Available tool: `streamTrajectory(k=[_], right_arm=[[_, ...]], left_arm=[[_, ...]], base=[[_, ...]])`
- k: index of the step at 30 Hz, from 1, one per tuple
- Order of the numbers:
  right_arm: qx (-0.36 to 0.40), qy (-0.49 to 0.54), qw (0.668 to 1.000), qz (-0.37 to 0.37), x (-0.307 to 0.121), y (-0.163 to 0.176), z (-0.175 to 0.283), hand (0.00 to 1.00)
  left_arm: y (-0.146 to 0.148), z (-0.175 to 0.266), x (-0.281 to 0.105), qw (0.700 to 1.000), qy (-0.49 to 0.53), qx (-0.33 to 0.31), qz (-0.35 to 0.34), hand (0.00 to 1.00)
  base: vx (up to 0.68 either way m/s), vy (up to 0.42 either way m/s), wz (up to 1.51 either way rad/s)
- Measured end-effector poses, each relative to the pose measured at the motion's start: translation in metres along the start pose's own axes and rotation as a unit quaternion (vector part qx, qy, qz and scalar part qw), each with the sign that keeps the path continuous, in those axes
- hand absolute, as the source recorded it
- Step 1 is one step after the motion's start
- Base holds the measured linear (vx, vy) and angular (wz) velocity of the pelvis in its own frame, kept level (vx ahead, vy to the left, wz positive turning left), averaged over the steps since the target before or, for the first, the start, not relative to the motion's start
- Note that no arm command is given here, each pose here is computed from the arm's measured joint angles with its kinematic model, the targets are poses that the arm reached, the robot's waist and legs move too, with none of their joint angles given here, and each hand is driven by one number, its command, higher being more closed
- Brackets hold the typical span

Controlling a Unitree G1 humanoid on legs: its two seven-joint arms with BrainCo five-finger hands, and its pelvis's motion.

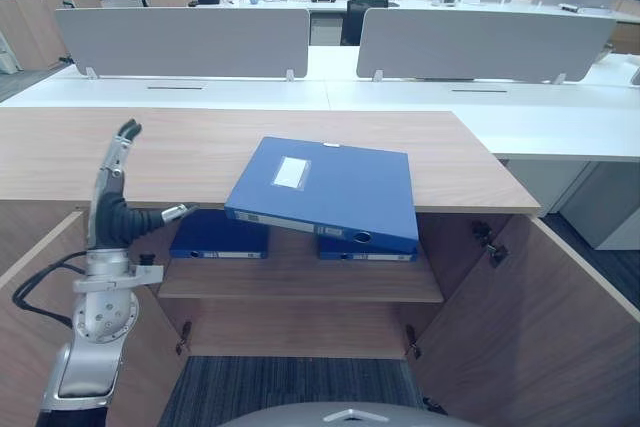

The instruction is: Walk over to the cabinet, pick up the folder, carry it to the office cabinet, place the folder inside the office cabinet, then close the office cabinet door

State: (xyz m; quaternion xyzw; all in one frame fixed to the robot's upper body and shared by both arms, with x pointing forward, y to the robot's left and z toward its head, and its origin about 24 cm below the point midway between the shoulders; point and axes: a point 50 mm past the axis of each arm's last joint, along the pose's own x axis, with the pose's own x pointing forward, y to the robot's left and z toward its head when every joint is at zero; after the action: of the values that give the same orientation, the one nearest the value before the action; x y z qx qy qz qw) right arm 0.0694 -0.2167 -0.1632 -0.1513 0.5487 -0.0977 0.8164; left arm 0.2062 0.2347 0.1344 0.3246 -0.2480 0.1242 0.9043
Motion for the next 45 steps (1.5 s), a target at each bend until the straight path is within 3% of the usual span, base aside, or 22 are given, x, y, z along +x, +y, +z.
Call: streamTrajectory(k=[14,21,31,45], right_arm=[[-0.009,0.003,1.000,0.003,0.000,0.001,-0.002,0.00],[-0.010,0.002,1.000,0.004,0.001,0.002,0.001,0.00],[-0.009,-0.005,1.000,0.002,0.002,0.002,0.005,0.00],[0.002,-0.005,1.000,0.001,0.002,0.002,0.005,0.00]], left_arm=[[-0.062,0.031,0.008,0.986,-0.080,-0.041,-0.140,0.00],[-0.094,0.036,0.000,0.964,-0.129,0.038,-0.230,0.00],[-0.126,0.046,0.000,0.927,-0.221,0.162,-0.257,0.00],[-0.142,0.036,-0.002,0.922,-0.195,0.216,-0.255,0.00]], base=[[0.00,0.000,0.00],[0.00,0.000,0.00],[0.00,0.000,0.00],[0.00,0.000,0.00]])
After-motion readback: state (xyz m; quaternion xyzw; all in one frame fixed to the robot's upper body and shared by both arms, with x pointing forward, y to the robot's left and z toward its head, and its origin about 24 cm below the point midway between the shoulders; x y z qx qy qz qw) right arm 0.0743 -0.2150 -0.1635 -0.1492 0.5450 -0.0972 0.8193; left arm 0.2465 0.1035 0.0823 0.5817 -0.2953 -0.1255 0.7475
